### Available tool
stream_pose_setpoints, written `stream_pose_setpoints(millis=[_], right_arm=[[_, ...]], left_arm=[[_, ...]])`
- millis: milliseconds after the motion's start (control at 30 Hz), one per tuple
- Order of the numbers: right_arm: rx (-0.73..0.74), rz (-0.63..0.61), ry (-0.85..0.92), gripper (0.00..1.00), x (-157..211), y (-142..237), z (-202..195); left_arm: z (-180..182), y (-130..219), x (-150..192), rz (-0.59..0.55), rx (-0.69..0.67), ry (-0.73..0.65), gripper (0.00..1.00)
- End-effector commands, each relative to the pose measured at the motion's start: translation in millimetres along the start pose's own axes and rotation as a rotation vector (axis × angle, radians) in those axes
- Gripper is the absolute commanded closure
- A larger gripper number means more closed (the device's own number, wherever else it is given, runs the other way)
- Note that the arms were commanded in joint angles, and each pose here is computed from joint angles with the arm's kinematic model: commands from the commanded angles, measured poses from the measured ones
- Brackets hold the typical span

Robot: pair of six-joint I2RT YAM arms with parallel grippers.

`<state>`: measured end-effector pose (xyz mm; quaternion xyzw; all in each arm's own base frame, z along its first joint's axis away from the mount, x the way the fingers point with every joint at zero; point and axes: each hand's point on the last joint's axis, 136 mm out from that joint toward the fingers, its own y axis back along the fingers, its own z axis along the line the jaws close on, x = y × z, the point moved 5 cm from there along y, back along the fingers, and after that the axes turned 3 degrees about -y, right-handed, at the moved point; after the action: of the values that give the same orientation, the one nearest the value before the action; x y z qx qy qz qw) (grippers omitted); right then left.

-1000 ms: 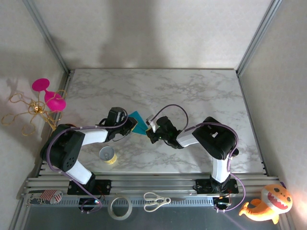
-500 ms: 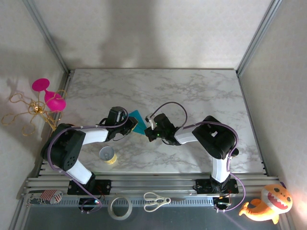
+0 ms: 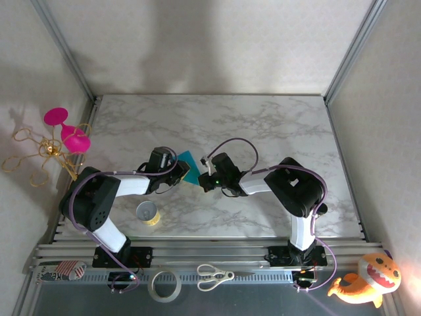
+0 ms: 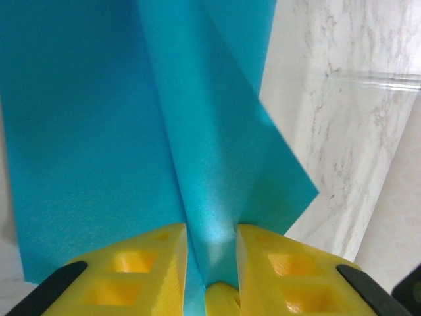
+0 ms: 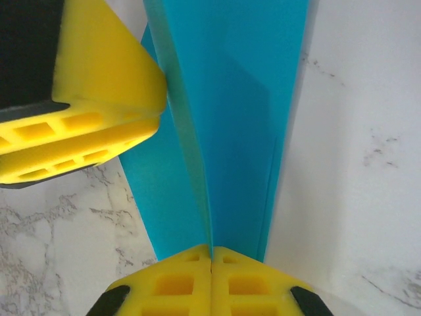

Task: Fold a paper plane with a square sheet of paper (pick it up from the middle)
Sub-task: Fourth fold the wing at the center of the table.

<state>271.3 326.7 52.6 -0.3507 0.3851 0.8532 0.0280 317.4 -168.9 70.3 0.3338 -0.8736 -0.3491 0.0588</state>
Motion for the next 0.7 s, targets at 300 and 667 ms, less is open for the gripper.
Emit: stream_pose_setpoints(millis=[300, 667], right_arm=[[0.081, 0.188, -0.213, 0.98, 53.1, 5.6, -33.7], [0.030, 0.202, -0.254, 0.96, 53.8, 6.9, -36.7]], left_arm=[[-20.7, -6.8, -0.6, 0.024, 0.106, -0.060, 0.76], [-29.9, -21.3, -4.0, 0.060, 0.123, -0.101, 0.84]])
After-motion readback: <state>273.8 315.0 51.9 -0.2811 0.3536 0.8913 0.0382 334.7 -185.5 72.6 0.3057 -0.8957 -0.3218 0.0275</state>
